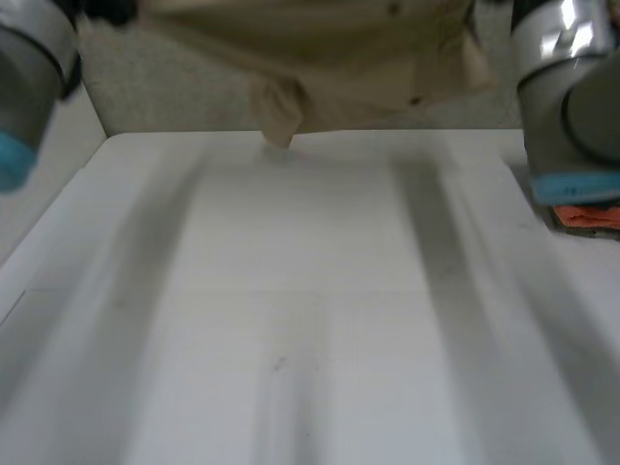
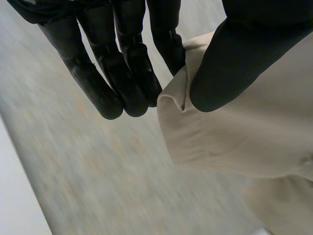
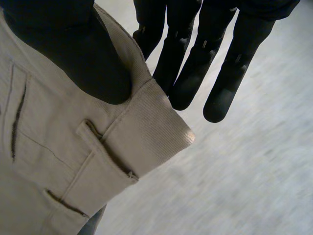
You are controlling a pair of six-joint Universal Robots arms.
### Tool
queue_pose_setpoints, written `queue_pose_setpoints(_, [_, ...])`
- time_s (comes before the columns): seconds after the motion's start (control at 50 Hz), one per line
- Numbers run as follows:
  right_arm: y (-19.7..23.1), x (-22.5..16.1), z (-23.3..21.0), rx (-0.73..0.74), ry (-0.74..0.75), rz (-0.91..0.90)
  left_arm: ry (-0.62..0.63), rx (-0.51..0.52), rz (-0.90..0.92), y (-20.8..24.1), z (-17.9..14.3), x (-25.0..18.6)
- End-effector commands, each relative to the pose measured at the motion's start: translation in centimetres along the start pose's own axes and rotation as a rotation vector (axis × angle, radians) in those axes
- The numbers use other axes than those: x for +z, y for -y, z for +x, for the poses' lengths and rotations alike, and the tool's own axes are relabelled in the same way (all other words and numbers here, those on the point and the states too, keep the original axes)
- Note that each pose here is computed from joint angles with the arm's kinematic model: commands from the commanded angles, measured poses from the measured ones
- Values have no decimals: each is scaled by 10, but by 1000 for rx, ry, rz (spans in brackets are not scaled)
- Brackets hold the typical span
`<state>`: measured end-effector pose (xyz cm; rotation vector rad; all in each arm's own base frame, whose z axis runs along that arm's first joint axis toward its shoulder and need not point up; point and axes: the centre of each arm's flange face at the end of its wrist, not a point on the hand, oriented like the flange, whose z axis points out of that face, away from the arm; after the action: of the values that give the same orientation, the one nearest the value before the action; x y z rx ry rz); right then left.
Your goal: Fold the laundry.
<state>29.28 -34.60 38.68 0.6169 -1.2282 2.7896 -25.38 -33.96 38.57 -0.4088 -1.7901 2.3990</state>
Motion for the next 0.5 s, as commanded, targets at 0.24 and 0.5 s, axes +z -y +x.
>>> queue_pose_setpoints(0.24, [-140,-196,-73,-38,441,-674,-355,200,-546,-196,61,-97])
queue_pose_setpoints(0.5, [-80,-226,-30,-111,641,-997,-483,296,-941,-140,45,-181])
